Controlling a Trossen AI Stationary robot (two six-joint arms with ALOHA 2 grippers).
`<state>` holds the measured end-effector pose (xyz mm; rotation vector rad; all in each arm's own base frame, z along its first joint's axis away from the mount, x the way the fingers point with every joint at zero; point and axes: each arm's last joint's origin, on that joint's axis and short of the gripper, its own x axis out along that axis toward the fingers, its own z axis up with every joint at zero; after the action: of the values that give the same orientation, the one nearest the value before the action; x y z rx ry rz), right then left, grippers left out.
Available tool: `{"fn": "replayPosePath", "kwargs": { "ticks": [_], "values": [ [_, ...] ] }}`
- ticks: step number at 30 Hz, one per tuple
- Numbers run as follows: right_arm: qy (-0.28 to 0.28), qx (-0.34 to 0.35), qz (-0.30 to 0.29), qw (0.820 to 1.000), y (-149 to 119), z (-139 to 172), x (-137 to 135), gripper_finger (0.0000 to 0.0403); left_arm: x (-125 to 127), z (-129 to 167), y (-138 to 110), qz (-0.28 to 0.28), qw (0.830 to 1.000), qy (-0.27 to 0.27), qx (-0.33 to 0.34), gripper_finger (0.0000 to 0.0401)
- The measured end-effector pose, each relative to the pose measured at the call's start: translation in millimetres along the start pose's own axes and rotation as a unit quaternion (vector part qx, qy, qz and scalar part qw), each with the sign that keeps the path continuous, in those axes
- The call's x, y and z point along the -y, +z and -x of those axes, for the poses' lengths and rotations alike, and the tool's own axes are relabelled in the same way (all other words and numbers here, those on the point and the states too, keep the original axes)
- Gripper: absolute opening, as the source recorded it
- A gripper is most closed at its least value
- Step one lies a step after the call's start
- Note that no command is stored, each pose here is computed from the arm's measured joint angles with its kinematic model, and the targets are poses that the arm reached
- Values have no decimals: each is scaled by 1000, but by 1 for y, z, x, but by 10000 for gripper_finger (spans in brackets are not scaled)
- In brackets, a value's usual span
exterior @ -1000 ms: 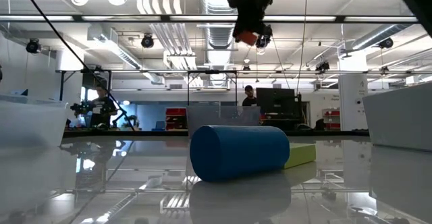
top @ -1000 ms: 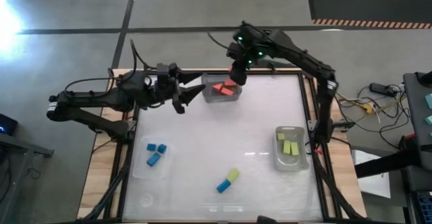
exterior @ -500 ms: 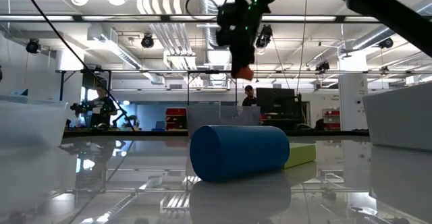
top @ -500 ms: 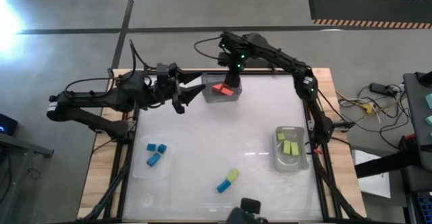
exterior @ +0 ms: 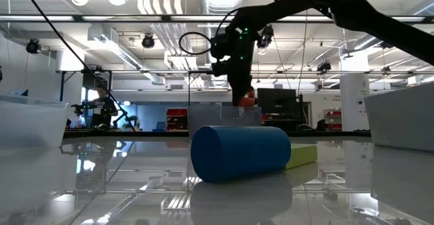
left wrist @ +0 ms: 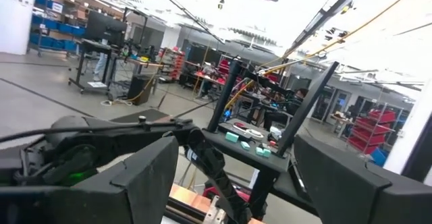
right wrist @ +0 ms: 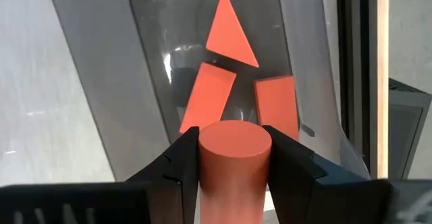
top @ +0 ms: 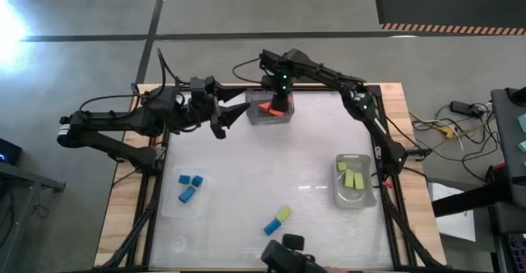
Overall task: Sort & place blocks by color
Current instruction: Put the orange block into the black bin
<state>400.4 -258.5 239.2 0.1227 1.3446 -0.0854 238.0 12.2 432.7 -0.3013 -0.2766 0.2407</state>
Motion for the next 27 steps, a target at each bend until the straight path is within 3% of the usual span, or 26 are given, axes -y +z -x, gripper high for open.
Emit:
{"fn": "replayPosePath", "kwargs": {
  "ticks": [27],
  "values": [
    [-1, 19, -21, 1000, 14, -43, 4, 120, -2, -1, 0, 1, 1000, 19, 5, 279]
  ]
}}
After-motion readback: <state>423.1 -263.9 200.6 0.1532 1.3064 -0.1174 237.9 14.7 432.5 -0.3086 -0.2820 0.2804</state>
